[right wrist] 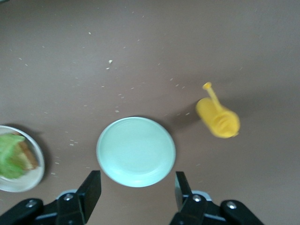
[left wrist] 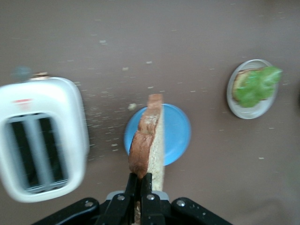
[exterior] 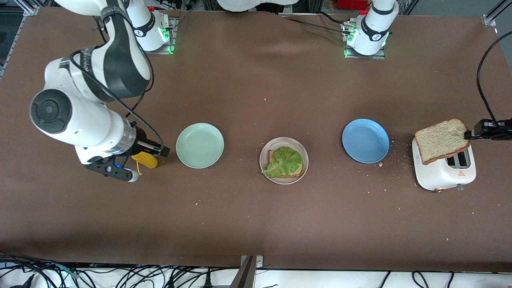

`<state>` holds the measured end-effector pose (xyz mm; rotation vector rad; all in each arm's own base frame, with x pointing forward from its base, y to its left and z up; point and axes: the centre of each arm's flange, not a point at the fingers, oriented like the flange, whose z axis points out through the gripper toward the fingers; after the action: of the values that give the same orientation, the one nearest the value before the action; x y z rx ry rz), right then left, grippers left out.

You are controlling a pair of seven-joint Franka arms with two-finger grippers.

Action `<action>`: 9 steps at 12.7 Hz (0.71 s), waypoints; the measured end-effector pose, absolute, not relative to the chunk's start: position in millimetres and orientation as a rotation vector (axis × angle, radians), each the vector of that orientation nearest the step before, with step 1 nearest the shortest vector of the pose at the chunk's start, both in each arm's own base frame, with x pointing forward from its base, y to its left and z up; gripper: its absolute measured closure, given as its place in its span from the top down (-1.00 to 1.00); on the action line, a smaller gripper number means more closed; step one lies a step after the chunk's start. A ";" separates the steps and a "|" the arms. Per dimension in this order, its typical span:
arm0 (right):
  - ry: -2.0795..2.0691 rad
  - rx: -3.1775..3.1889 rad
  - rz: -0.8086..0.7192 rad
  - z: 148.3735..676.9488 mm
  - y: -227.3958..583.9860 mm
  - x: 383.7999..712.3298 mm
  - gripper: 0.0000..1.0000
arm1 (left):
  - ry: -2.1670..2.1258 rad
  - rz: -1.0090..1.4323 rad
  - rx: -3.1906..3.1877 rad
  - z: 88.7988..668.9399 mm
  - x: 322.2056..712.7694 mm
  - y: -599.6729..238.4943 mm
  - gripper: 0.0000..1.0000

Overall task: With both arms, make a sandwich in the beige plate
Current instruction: 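Withdraw the right gripper while the left gripper lifts the toaster bread, then carry the bread slice with the left gripper onto the lettuce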

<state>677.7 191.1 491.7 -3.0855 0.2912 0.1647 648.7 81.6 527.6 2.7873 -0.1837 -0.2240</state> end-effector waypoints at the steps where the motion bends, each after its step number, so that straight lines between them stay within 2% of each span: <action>1: 0.195 -3.103 0.165 491.8 169.6 679.4 0.47 | -0.188 -0.258 2.724 515.4 655.5 45.3 -0.88; 5: -0.114 -3.138 0.155 495.0 98.1 681.3 0.52 | -0.151 -0.407 2.396 396.7 692.1 -88.9 -0.88; 6: -0.155 -3.140 0.143 491.6 84.0 682.0 0.63 | -0.123 -0.425 2.338 362.6 698.5 -106.5 -0.88; 7: -0.166 -3.138 0.119 486.4 71.3 681.6 0.65 | -0.094 -0.428 2.292 333.9 703.6 -122.7 -0.88; 9: -0.151 -3.117 0.037 478.9 50.5 673.2 0.75 | -0.044 -0.395 2.223 299.2 710.1 -159.1 -0.88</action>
<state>673.2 50.5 478.9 -3.1171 -0.1514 0.0371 710.1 -159.1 299.2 2.2233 -0.0440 -0.3954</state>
